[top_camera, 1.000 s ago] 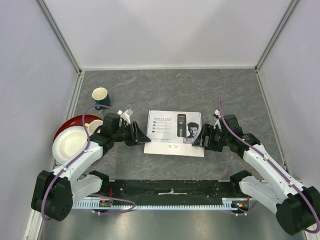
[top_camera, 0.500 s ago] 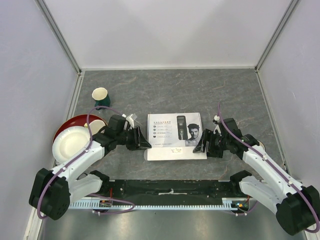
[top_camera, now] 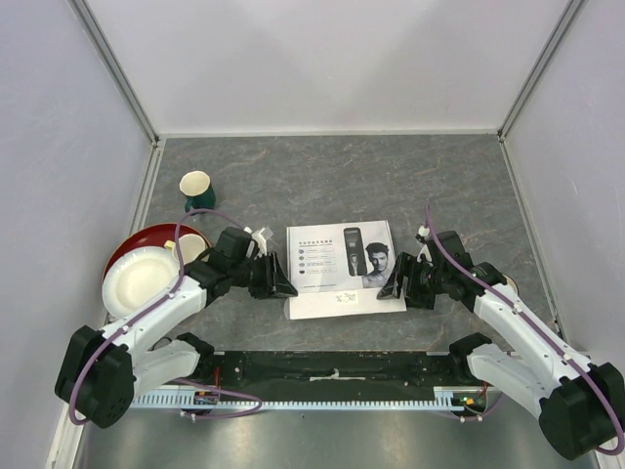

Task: Sort the hair-cutting tools

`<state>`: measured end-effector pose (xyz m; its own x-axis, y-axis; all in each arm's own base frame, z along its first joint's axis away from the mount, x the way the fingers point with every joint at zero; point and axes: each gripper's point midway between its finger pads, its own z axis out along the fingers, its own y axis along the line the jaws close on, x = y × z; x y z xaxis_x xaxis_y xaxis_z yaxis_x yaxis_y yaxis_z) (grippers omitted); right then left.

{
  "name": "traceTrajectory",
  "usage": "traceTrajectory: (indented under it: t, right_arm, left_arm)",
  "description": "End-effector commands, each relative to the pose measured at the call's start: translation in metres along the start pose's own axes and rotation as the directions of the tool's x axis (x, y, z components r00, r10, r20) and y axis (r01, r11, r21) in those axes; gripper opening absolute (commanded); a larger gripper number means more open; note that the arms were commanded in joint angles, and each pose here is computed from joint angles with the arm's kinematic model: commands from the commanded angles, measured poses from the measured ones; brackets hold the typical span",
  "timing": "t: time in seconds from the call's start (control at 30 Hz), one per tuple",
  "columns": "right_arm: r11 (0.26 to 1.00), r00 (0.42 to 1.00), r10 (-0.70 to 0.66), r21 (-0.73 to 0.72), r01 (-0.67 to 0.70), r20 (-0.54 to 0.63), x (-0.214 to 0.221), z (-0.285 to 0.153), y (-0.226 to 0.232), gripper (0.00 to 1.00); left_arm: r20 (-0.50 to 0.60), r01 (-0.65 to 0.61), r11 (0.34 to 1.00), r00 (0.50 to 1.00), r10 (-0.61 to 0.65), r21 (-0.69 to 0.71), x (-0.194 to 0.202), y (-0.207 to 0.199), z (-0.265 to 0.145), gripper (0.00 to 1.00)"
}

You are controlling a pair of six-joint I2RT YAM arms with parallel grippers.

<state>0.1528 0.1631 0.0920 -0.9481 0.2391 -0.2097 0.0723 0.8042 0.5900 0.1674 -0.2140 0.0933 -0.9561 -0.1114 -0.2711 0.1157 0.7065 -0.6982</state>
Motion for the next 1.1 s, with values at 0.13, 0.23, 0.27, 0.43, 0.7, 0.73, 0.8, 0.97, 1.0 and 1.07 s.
traceTrajectory:
  t: [0.13, 0.23, 0.27, 0.43, 0.7, 0.73, 0.8, 0.97, 1.0, 1.07]
  right_arm:
    - [0.999, 0.999, -0.034, 0.030, 0.034, -0.004, -0.002, -0.004, -0.002, 0.75]
    - [0.998, 0.999, -0.044, 0.039, 0.043, 0.007, -0.005, -0.006, -0.003, 0.75]
    - [0.998, 0.999, -0.047, 0.041, 0.047, 0.010, -0.006, -0.007, -0.002, 0.75]
    - [0.998, 0.998, -0.056, 0.042, 0.055, 0.018, -0.008, -0.007, -0.001, 0.75]
    - [0.998, 0.999, -0.050, 0.038, 0.050, 0.013, -0.005, -0.003, -0.004, 0.76]
    - [0.998, 0.999, -0.052, 0.039, 0.052, 0.015, -0.005, -0.002, -0.005, 0.76]
    - [0.998, 0.999, -0.051, 0.044, 0.051, 0.010, -0.004, 0.001, -0.008, 0.76]
    - [0.998, 0.999, -0.046, 0.031, 0.047, -0.003, -0.001, 0.004, -0.008, 0.76]
    - [0.998, 0.999, -0.046, 0.030, 0.047, -0.004, -0.001, 0.004, -0.008, 0.76]
    - [0.999, 0.999, -0.047, 0.023, 0.047, -0.002, -0.001, 0.003, -0.006, 0.76]
  left_arm:
    - [-0.067, -0.001, 1.000, 0.998, 0.001, 0.003, 0.012, -0.007, -0.004, 0.46]
    - [-0.058, -0.008, 1.000, 0.998, 0.008, 0.011, 0.010, -0.011, -0.006, 0.50]
    - [-0.062, -0.009, 1.000, 0.998, 0.010, 0.018, 0.011, -0.013, -0.006, 0.51]
    - [-0.087, -0.018, 1.000, 0.996, 0.019, 0.012, 0.018, -0.013, -0.008, 0.55]
    - [-0.003, -0.028, 0.989, 1.000, 0.028, -0.142, 0.006, 0.013, -0.008, 0.66]
    - [0.008, -0.031, 0.989, 0.999, 0.032, -0.146, 0.005, 0.014, -0.009, 0.66]
    - [0.021, -0.026, 0.986, 0.999, 0.030, -0.164, 0.004, 0.017, -0.008, 0.67]
    - [0.002, -0.001, 0.996, 1.000, 0.001, -0.094, 0.013, 0.006, -0.002, 0.67]
    - [-0.019, 0.006, 0.997, 1.000, -0.008, -0.074, 0.020, 0.005, 0.000, 0.67]
    - [-0.036, 0.022, 0.999, 0.999, -0.024, -0.044, 0.026, -0.001, 0.002, 0.67]
